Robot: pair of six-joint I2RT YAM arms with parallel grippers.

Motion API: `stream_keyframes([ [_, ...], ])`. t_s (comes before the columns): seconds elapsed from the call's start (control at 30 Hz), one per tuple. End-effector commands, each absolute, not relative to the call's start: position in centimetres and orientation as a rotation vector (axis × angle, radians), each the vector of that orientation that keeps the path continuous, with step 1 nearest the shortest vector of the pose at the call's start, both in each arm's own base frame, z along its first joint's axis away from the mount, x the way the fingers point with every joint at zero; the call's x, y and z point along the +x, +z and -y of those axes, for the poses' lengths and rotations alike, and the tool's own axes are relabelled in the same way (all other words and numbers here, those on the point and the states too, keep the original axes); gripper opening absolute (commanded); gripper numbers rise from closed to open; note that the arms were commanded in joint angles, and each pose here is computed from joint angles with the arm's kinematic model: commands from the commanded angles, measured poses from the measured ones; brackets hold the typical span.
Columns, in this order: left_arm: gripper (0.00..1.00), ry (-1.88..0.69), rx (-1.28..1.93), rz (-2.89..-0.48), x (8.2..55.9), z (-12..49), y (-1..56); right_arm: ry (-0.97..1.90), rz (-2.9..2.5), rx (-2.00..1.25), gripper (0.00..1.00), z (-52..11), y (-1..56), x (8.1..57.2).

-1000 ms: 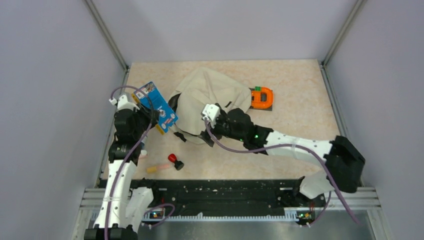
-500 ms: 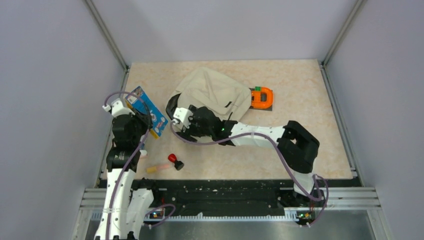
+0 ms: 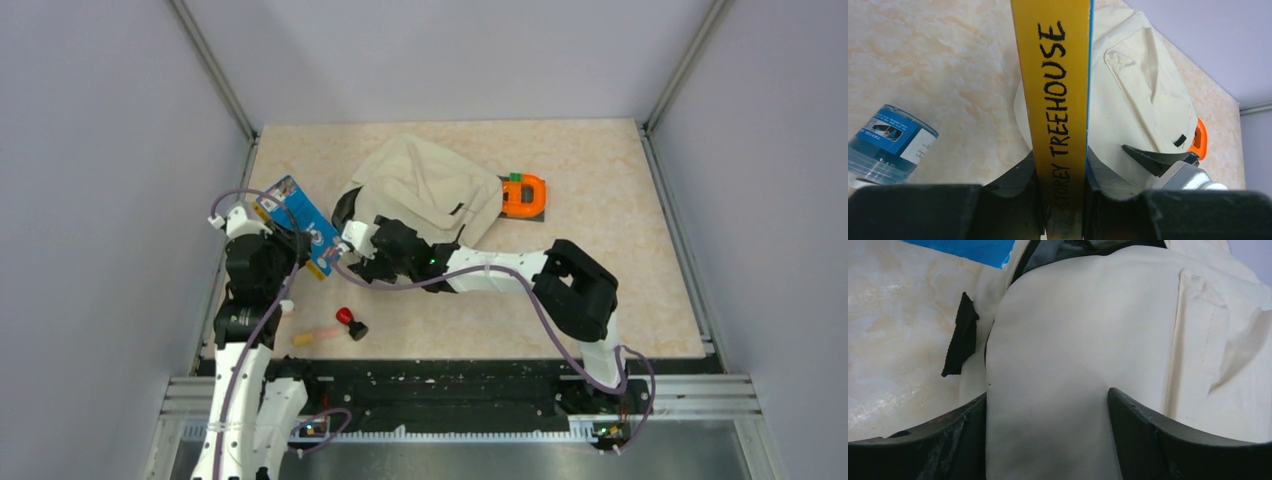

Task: Pack the student bag
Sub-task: Place the book in the student bag.

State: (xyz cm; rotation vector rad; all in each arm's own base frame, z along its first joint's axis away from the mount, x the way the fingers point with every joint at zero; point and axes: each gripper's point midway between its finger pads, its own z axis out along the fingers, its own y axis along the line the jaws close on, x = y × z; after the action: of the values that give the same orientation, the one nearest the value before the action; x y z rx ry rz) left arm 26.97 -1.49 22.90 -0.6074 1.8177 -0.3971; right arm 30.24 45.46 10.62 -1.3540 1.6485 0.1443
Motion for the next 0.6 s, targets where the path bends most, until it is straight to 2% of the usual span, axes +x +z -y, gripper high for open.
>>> stream_keyframes([
  [0.0, 0.0, -0.455, -0.563, -1.693, 27.7, 1.9, 26.2, 0.124, -1.575, -1.176, 0.7, -46.2, 16.3, 31.6],
  [0.07, 0.0, -0.469, -0.551, -1.697, 27.6, 2.2, 26.3, 0.131, -1.577, -1.122, 0.59, -46.0, 17.5, 31.9],
  [0.23, 0.0, -0.52, -0.51, -1.694, 27.2, 3.1, 27.0, 0.118, -1.617, -1.014, 0.13, -45.3, 18.9, 33.1],
  [0.37, 0.0, -0.556, -0.426, -1.688, 26.7, 4.1, 27.8, 0.106, -1.678, -0.868, 0.0, -43.9, 21.0, 34.4],
  [0.57, 0.0, -0.732, -0.262, -1.664, 26.2, 7.4, 29.2, 0.291, -1.736, -0.546, 0.0, -40.9, 26.5, 36.8],
])
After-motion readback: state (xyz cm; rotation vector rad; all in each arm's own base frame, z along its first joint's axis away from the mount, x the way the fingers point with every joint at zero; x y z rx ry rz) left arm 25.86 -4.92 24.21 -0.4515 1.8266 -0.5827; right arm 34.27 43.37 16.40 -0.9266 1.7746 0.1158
